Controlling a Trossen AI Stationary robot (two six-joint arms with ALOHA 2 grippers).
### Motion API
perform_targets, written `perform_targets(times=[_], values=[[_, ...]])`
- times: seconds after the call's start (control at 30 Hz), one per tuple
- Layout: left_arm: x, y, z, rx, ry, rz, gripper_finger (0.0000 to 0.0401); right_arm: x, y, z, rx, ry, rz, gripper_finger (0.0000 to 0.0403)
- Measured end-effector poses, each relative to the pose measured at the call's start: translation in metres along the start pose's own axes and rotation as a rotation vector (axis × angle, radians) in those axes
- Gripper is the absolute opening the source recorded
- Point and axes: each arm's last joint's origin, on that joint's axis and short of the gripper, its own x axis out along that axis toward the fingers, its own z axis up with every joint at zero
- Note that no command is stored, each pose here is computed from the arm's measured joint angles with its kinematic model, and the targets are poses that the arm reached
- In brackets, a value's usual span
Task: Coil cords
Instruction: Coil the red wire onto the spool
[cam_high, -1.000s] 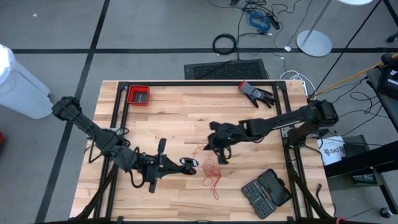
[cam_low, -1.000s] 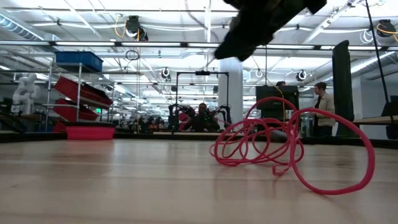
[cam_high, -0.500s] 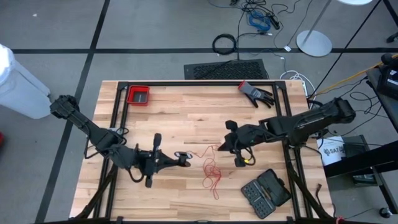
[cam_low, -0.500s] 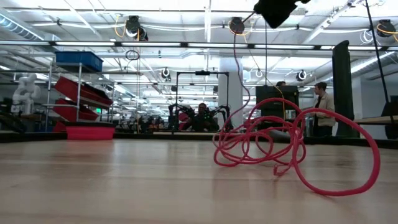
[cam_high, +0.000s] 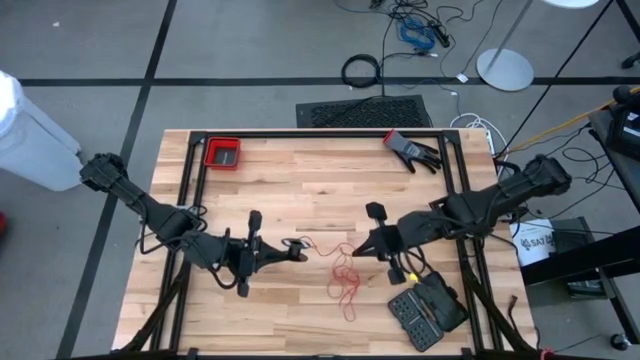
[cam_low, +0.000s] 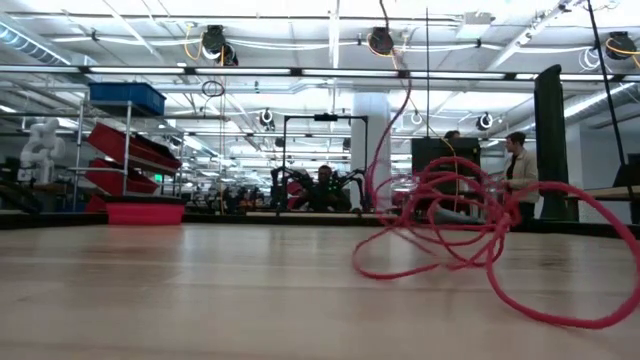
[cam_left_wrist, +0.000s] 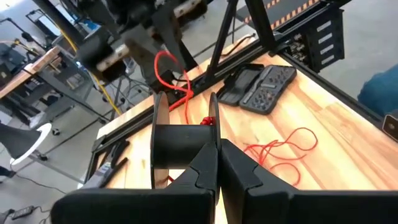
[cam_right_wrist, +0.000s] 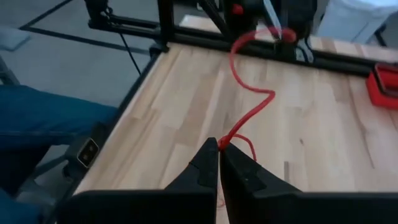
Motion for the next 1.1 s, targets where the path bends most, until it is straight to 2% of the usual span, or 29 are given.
perform_targets(times=[0.17, 0.43, 0.73, 0.93, 1.1], values=[[0.0, 0.0, 0.004, -0.01, -0.045, -0.02, 0.0008, -0.005, 0.009, 0.002, -0.026, 0.02, -0.017, 0.0], [-0.002, 0.0, 0.016, -0.001, -0.193, -0.097, 0.0008, -0.005, 0.006, -0.006, -0.008, 0.101, -0.065, 0.0], [-0.006, -0.002, 0.024, 0.022, -0.277, -0.093, 0.0008, -0.006, 0.006, -0.01, -0.002, 0.139, -0.068, 0.0], [-0.005, 0.0, 0.023, 0.02, -0.237, -0.031, 0.0008, -0.007, 0.01, -0.011, -0.01, 0.144, -0.046, 0.0], [-0.004, 0.0, 0.019, 0.033, -0.179, 0.008, 0.0008, -0.009, 0.021, -0.012, -0.026, 0.148, 0.024, 0.0]])
